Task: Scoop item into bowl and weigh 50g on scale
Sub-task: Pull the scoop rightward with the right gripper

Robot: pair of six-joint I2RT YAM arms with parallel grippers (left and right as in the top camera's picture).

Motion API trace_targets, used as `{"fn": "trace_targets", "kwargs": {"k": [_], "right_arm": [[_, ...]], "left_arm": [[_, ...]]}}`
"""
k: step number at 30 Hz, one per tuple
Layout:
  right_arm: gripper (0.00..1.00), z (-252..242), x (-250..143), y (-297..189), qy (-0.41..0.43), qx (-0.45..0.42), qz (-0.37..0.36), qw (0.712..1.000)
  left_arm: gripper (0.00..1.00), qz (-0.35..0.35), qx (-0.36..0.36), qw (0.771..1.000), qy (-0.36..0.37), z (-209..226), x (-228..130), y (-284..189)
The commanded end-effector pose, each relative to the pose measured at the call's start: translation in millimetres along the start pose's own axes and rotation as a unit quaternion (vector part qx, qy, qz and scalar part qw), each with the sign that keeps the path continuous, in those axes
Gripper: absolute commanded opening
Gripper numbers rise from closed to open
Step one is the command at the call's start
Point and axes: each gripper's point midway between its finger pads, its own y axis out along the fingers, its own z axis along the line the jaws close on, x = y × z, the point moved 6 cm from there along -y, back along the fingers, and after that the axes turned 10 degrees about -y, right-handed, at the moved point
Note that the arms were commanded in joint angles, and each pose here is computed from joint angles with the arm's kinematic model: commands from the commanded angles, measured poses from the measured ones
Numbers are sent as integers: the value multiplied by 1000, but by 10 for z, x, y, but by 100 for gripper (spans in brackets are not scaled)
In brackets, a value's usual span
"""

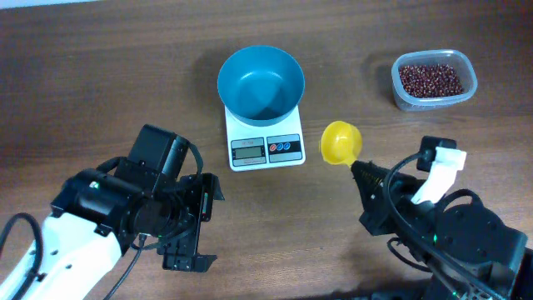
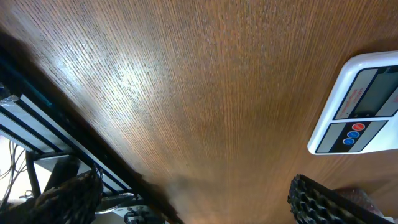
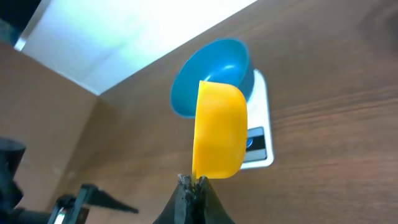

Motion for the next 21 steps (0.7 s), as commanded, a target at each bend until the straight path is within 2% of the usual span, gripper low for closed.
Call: {"fn": "trace_targets", "kwargs": {"k": [1, 6, 10, 12, 16, 17, 19, 21], "right_arm": [[4, -62, 155, -47, -6, -35, -47, 998], [4, 23, 82, -40, -14, 3, -14, 1000], [4, 186, -63, -59, -12, 77, 50, 996], [4, 199, -75, -62, -13, 83, 55, 995], [4, 196, -72, -61, -13, 82, 54, 995], [4, 196, -73, -61, -13, 82, 54, 995], [4, 175, -95, -61, -16, 76, 60, 995], [4, 135, -140, -61, -21, 66, 72, 995]], "left_arm": [[99, -3, -1, 1000, 0, -10, -6, -4], [99, -63, -14, 998, -4, -18, 137, -14], [99, -94, 49, 994, -26, 227, 249, -40], [99, -105, 73, 991, -34, 319, 286, -60], [99, -108, 103, 984, 96, 382, 330, -81], [92, -117, 103, 980, 125, 370, 354, -85], [57, -107, 91, 966, 216, 293, 332, -67], [45, -108, 73, 959, 251, 215, 317, -54]]}}
